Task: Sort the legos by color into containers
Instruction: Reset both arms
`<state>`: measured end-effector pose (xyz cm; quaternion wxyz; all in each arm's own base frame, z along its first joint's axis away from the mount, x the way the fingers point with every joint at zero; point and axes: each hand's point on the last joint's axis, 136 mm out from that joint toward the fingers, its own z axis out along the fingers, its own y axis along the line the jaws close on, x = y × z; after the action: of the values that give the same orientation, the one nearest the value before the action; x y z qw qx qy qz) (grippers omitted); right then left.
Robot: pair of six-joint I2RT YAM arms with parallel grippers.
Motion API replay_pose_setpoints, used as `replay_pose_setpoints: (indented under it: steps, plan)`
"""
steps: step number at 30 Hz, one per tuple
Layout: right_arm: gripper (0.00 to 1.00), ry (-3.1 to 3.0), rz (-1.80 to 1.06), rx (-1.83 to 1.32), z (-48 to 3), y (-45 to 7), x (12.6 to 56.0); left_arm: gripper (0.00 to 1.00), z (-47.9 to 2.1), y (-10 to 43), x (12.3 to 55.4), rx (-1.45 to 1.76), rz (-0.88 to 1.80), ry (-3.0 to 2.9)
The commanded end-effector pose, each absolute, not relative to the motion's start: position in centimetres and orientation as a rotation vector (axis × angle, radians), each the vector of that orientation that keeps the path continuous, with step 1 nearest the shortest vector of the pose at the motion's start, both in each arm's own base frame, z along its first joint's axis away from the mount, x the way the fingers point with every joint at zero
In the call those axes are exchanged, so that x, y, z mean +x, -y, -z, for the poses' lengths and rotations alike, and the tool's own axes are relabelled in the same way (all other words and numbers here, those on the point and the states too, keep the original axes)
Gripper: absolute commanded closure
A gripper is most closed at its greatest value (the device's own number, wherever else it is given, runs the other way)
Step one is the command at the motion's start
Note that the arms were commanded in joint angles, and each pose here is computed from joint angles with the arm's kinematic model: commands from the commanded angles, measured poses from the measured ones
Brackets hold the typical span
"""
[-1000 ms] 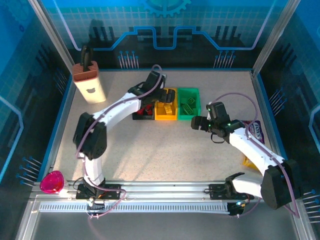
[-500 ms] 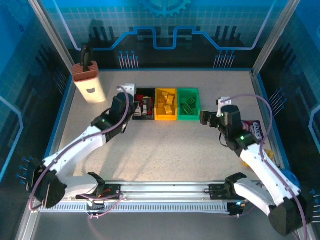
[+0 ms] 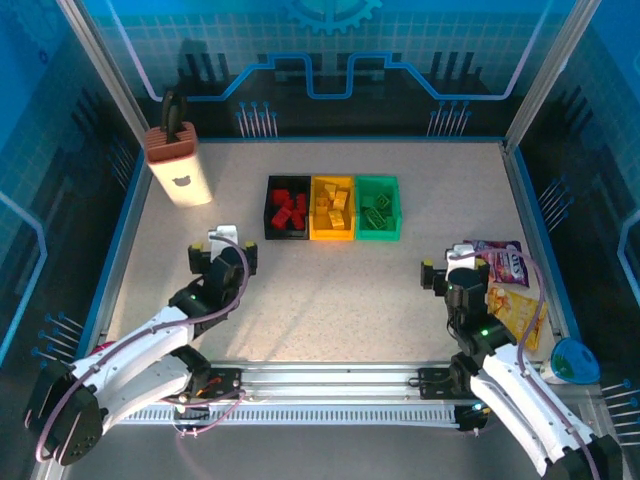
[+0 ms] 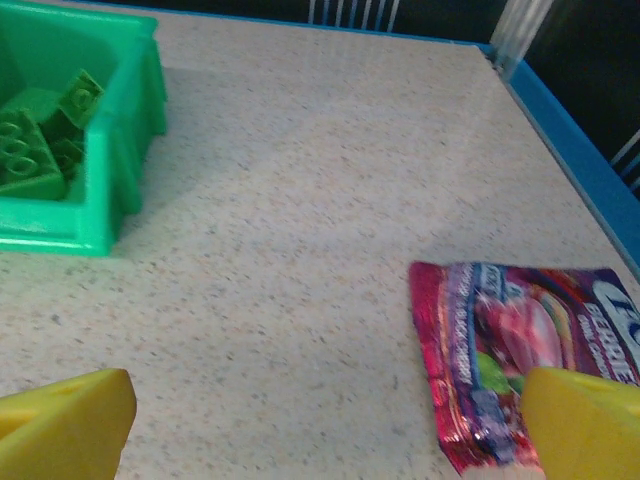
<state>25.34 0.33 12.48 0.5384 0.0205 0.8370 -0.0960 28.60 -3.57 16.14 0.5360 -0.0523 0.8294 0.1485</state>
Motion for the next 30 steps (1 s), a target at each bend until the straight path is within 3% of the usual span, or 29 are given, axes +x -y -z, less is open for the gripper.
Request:
replay_pose_setpoints:
  steps: [1, 6, 18, 30]
  plan:
    - [0.00, -1.939, 0.273, 0.131, -13.0, 1.0, 25.0, 0.01, -16.3, 2.3, 28.2, -0.117, -0.466, -1.908]
    - [0.00, -1.884, 0.277, 0.114, -13.6, 0.8, 25.6, 0.01, -13.7, 1.6, 27.5, -0.137, -0.465, -1.866]
    - [0.00, -1.714, 0.283, 0.111, -14.7, 0.1, 28.8, 0.01, -15.4, 0.4, 28.9, -0.187, -0.397, -1.648]
    - [0.00, -1.574, 0.280, 0.128, -14.7, 0.3, 31.6, 0.01, -15.0, -0.5, 33.6, -0.221, -0.324, -1.581]
